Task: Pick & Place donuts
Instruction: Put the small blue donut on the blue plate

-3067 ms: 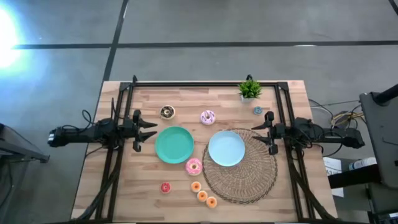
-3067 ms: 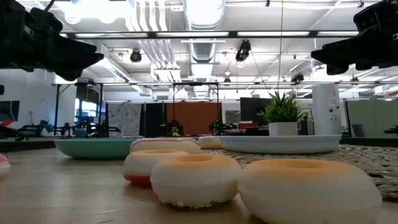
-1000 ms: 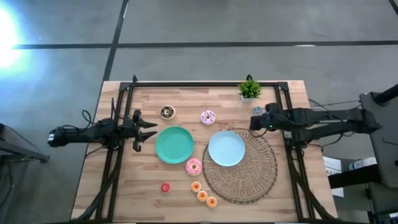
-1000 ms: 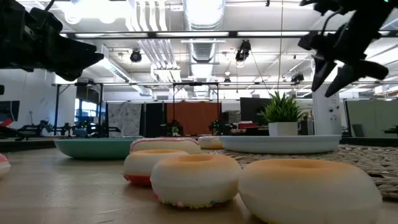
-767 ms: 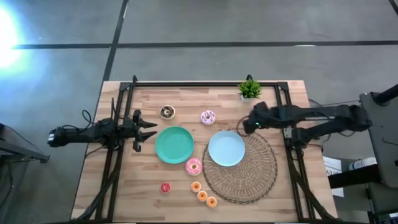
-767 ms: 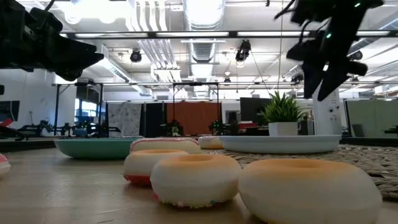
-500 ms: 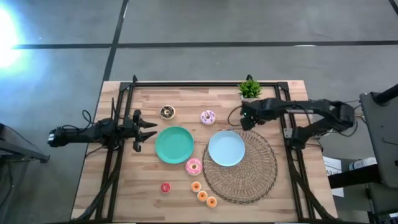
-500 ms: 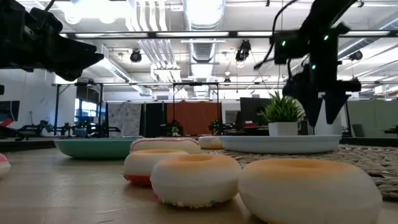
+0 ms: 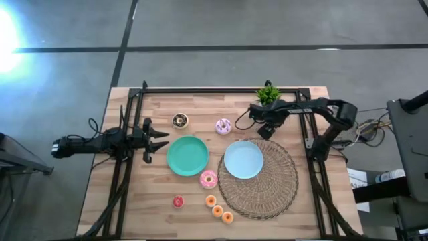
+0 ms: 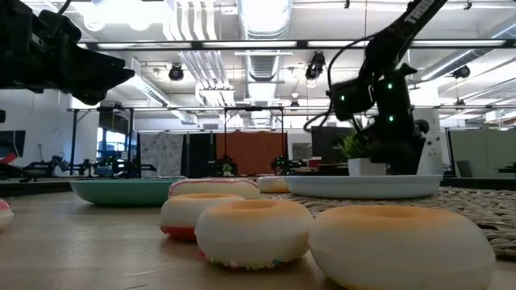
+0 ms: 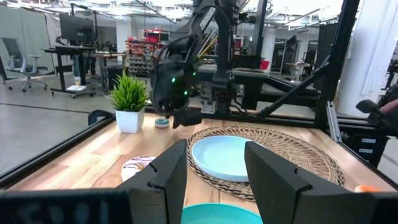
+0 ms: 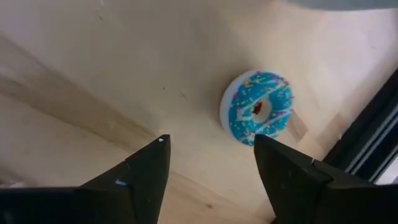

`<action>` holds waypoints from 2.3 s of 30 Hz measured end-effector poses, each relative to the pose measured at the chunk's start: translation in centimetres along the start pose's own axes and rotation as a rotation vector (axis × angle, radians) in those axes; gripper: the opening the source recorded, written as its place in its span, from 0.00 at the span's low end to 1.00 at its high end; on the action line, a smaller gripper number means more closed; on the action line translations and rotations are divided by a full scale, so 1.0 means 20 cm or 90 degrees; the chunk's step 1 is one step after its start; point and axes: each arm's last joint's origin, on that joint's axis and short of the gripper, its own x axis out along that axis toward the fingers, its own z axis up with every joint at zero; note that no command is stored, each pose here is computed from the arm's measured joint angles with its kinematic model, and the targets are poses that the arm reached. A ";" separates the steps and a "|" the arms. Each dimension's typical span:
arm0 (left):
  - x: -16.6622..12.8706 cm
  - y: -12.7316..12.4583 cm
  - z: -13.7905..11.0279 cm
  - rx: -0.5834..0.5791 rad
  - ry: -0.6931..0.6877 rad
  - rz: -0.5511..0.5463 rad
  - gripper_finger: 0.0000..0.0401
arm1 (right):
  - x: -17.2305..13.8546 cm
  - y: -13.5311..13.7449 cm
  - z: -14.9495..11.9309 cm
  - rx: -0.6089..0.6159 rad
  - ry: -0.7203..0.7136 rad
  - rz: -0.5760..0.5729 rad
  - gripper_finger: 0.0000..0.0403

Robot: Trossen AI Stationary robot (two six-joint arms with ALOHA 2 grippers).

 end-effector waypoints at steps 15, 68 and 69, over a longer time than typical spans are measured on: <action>0.00 0.00 0.00 0.000 0.003 0.000 0.34 | -0.04 -0.08 -0.04 0.011 -0.039 0.015 0.52; 0.00 0.00 0.00 0.000 0.004 0.000 0.34 | -0.41 0.14 -0.32 -0.254 -0.228 0.286 0.03; 0.00 0.00 0.00 0.000 0.005 0.000 0.34 | -0.43 0.17 -0.36 -0.280 -0.235 0.291 0.03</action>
